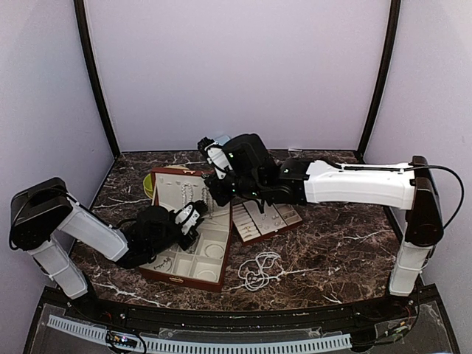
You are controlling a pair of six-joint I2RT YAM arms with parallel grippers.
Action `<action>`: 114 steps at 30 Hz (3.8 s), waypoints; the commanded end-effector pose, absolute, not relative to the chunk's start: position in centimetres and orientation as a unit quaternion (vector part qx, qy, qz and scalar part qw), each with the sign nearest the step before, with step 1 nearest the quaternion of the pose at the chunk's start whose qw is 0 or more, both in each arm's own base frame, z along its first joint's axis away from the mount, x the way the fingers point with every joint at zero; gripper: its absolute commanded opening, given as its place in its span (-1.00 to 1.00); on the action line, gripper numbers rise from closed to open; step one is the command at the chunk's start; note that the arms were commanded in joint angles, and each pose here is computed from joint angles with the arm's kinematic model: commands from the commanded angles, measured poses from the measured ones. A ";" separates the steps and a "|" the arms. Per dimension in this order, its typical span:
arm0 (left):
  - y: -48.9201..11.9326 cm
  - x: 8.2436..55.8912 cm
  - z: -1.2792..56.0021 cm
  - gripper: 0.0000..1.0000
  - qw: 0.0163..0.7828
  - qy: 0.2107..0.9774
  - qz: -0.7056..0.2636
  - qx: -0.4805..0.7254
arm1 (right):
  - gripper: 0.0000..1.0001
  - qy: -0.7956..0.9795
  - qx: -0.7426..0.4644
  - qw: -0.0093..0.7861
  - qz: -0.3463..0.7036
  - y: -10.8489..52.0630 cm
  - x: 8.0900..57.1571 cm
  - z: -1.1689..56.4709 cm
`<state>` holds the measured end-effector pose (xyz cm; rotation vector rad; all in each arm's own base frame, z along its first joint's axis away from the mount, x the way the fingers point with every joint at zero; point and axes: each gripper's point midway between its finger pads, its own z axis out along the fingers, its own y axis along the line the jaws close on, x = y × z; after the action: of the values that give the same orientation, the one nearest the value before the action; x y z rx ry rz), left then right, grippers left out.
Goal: Organize the mixed jewelry
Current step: Pick up the compartment pouch from the jewelry box, then adjust the necklace on the necklace hanger.
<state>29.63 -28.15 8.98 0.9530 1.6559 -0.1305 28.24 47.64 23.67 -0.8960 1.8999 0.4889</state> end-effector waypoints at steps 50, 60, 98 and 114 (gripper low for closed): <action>-28.3 27.5 10.1 -0.89 0.580 0.703 -0.096 0.400 | -0.97 0.807 -0.388 0.413 0.169 49.0 28.4 16.6; -28.2 27.1 10.8 -0.90 0.591 0.694 -0.103 0.399 | -0.97 0.823 -0.390 0.388 0.138 48.5 29.2 15.3; -28.6 27.1 11.2 -0.91 0.592 0.697 -0.119 0.387 | -0.88 0.814 -0.409 0.378 0.168 48.0 27.8 16.7; -28.5 26.0 11.6 -0.95 0.602 0.673 -0.127 0.411 | -0.87 0.833 -0.420 0.337 0.131 47.0 29.4 14.5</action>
<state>27.03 -27.26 9.10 0.9434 1.6626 -0.2117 27.60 47.50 14.96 -1.1147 2.1538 0.3945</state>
